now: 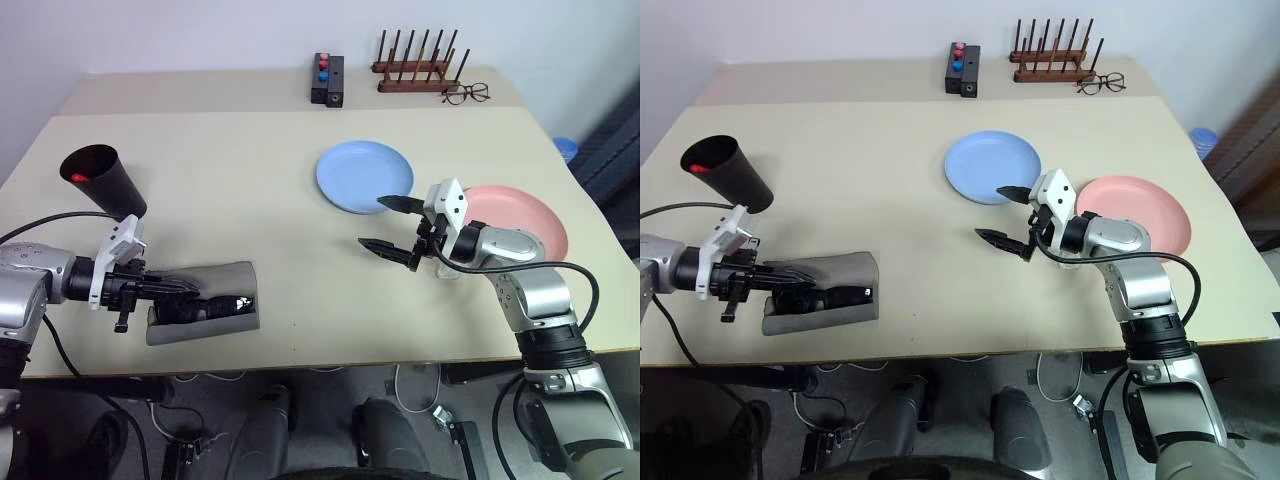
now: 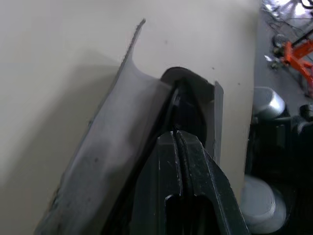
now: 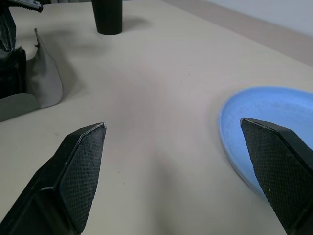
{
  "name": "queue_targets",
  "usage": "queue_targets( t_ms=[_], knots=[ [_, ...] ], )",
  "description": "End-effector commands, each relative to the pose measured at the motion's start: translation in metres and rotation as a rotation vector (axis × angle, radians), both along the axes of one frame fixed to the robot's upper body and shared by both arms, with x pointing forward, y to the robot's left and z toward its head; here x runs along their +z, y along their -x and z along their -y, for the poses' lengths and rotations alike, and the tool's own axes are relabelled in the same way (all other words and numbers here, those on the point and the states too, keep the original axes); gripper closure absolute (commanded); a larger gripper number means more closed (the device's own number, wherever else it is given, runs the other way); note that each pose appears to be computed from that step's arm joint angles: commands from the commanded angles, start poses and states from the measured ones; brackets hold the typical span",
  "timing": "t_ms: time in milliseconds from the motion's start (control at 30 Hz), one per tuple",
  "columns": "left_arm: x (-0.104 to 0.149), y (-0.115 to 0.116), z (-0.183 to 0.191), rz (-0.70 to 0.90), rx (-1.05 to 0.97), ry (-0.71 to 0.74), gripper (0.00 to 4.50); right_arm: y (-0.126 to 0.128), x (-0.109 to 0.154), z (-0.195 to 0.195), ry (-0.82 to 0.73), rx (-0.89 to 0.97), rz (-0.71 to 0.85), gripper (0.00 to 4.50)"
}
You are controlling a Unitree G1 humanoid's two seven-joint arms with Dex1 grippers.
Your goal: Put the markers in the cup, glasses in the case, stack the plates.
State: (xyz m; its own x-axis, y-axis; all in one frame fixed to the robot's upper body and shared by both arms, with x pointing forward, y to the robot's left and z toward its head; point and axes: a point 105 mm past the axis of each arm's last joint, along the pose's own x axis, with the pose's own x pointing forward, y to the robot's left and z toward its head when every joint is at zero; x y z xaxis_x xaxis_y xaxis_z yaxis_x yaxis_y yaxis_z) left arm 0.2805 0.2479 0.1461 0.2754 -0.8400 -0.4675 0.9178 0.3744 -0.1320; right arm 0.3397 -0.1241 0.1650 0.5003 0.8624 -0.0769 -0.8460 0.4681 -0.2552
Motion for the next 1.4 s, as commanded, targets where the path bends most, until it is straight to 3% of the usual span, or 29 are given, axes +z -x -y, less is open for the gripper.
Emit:
queue_targets(
  t_ms=[33,167,267,367,467,600,767,1000,1400],
  knots=[
    [0.036,-0.013,0.000,0.119,0.044,0.103,4.47,0.003,0.011,-0.001,-0.013,0.009,0.047,0.00],
    [0.058,-0.030,-0.006,0.195,0.132,0.167,4.47,0.002,0.012,-0.002,-0.012,0.009,0.049,0.00],
    [0.049,-0.045,-0.017,0.296,0.200,0.039,4.47,0.002,0.013,-0.002,-0.014,0.009,0.050,0.00],
    [0.028,-0.047,-0.018,0.272,0.199,-0.032,4.47,0.002,0.013,-0.002,-0.014,0.009,0.052,0.00],
    [0.007,-0.042,-0.013,0.208,0.166,-0.036,4.47,0.007,0.012,-0.003,-0.008,0.034,0.042,0.00],
    [-0.011,-0.036,-0.012,0.139,0.142,-0.030,4.47,0.034,0.018,-0.005,-0.028,0.174,-0.005,0.00],
    [-0.010,-0.034,-0.009,0.128,0.104,-0.003,4.47,0.048,0.032,-0.010,-0.096,0.246,-0.020,0.00],
    [-0.008,-0.017,-0.001,0.054,0.031,-0.002,4.47,0.061,0.026,-0.013,-0.085,0.299,-0.047,0.00],
    [0.000,0.000,0.006,0.073,-0.036,-0.021,4.47,0.053,0.021,-0.012,-0.076,0.268,-0.042,0.00]
  ],
)
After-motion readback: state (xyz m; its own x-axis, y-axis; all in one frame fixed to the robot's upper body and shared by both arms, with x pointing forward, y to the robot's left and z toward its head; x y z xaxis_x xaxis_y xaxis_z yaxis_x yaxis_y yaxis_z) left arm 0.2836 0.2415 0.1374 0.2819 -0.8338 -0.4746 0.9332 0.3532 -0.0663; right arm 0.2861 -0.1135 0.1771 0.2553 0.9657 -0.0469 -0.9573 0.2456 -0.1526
